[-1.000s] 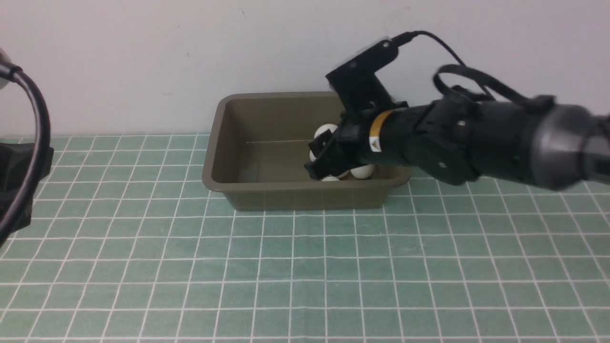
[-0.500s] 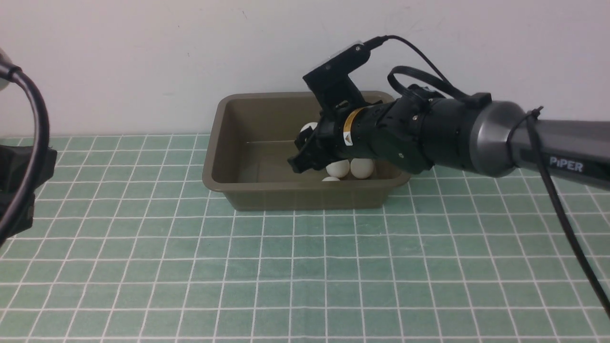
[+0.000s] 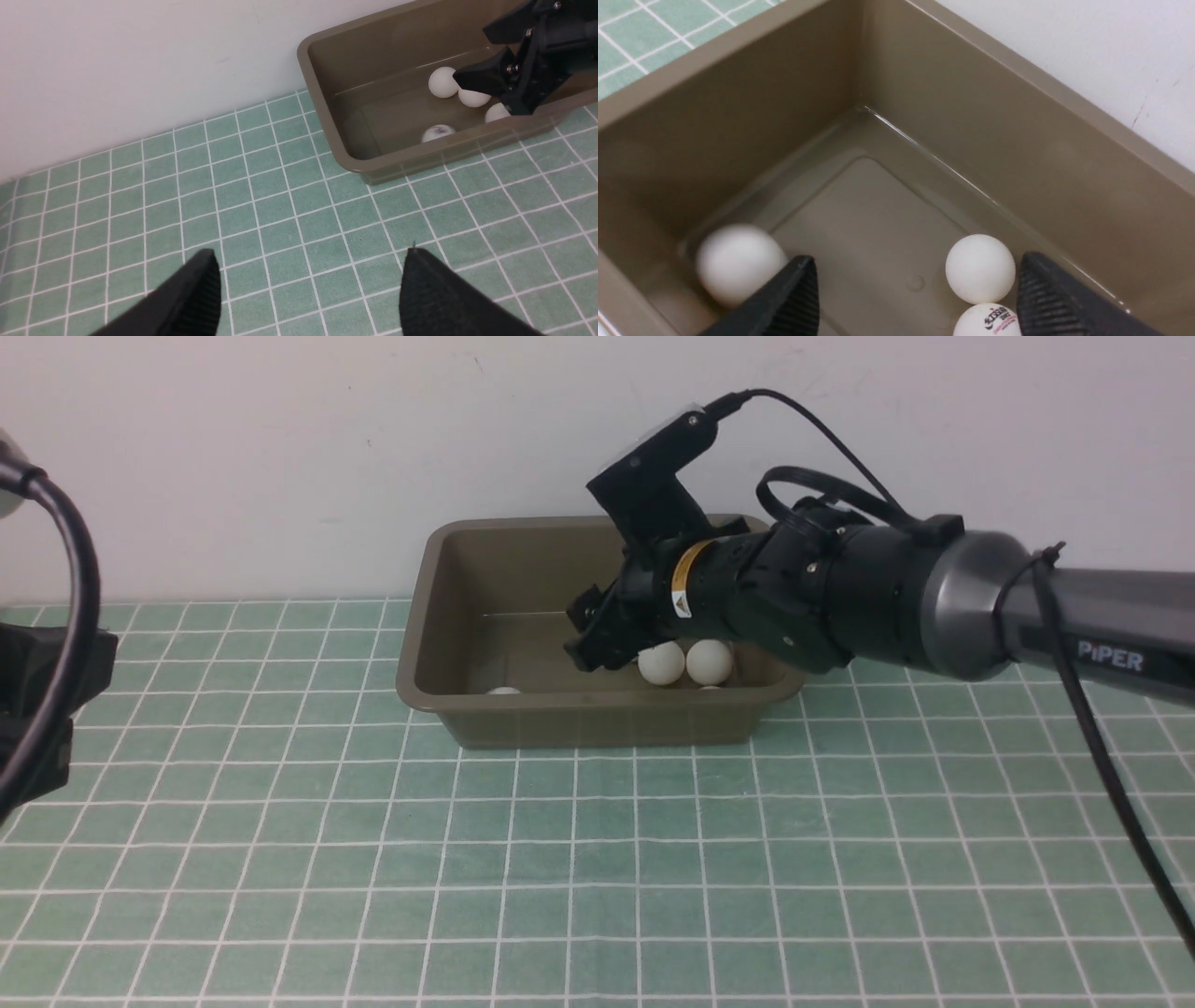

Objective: Put the table tennis balls in the box on the green coffee tablecloth.

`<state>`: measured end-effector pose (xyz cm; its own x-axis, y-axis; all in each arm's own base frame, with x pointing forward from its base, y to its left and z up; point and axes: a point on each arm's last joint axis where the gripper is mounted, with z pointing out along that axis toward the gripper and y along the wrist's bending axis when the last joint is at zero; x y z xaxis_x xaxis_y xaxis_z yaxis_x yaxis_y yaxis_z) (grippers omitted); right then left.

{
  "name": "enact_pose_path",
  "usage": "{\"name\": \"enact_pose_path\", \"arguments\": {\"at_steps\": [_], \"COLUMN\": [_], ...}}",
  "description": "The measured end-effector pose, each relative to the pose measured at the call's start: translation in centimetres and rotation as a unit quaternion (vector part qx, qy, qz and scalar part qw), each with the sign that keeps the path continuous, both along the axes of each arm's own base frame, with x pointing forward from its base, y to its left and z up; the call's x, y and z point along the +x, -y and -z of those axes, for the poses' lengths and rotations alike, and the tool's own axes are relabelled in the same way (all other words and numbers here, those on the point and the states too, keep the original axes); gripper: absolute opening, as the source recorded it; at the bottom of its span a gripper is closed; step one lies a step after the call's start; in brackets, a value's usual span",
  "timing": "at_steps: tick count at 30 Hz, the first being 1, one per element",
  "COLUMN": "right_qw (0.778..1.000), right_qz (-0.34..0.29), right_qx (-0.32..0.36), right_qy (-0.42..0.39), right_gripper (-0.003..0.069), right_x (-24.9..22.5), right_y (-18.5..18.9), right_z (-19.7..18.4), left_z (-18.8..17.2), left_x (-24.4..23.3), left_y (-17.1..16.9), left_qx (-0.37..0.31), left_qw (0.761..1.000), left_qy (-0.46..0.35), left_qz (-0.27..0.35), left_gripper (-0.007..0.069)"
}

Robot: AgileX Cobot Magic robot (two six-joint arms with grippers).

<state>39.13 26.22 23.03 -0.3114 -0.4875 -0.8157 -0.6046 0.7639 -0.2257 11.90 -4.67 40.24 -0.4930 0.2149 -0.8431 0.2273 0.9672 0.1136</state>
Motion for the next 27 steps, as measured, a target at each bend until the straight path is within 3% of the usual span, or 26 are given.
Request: {"name": "enact_pose_path", "arguments": {"at_steps": [8,16,20,27], "right_qw": [0.999,0.992,0.987,0.968], "right_qz": [-0.003,0.022,0.067,0.211], "right_qx": [-0.031,0.033,0.034,0.022], "right_qy": [0.027,0.123,0.143,0.136], "right_gripper": [0.0514,0.0454,0.0433,0.0387], "right_x": [-0.5,-3.6,-5.8,-9.2], "right_y": [0.8,3.3,5.9,12.6], "right_z": [-2.3,-12.2,-16.3,-21.0], "left_z": [0.0,-0.2,-0.3,-0.6], "left_x": [0.0,0.1,0.1,0.3], "left_y": [0.0,0.2,0.2,0.5], "left_qx": [-0.001,-0.008,-0.009,-0.02], "left_qw": [1.0,1.0,1.0,0.999], "left_qy": [0.001,0.014,0.016,0.036], "left_qz": [0.001,0.009,0.01,0.022], "left_gripper": [0.0461,0.0461,0.0461,0.0461]}}
